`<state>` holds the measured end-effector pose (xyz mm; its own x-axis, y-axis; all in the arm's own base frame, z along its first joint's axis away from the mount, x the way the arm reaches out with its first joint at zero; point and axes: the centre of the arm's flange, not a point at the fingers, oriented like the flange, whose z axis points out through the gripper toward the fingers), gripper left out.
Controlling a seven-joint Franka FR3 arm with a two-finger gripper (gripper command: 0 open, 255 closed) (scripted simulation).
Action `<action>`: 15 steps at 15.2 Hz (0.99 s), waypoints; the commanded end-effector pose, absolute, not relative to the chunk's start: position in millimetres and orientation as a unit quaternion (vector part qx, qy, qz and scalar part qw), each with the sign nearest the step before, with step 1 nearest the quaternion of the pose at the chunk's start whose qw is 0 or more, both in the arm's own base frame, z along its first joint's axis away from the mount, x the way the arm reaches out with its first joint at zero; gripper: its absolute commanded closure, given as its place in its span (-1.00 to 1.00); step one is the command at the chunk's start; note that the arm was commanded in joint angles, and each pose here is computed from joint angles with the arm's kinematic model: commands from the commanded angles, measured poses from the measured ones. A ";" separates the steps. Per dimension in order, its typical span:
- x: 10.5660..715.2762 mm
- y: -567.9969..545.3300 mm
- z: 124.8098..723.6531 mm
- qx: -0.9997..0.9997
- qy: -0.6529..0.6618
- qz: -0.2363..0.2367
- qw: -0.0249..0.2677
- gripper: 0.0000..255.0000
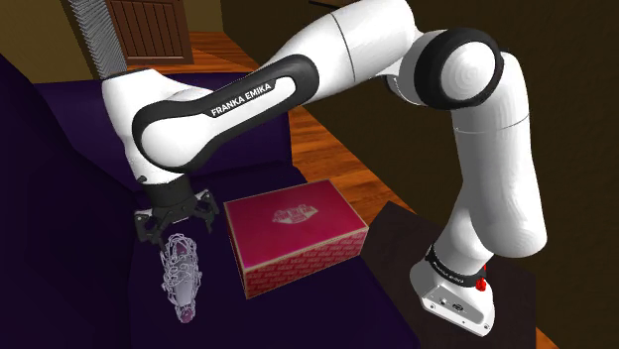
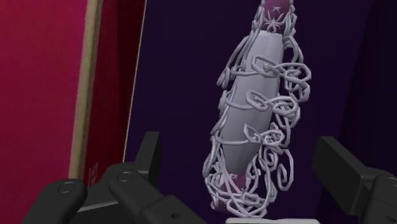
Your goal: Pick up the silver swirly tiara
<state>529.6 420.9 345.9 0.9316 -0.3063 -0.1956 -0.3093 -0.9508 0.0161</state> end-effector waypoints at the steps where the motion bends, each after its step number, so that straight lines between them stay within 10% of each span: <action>1: 543.5 440.6 335.0 -0.980 0.169 0.101 0.009 -1.00; 11: 548.5 446.6 291.4 -0.980 0.172 0.102 0.009 -1.00; 12: 548.4 446.7 291.0 -0.980 0.172 0.102 0.009 1.00; 15: 548.3 446.6 291.2 -0.980 0.172 0.102 0.009 1.00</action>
<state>548.9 446.4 292.5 0.9200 -0.3358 -0.2020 -0.3398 -0.9404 0.0160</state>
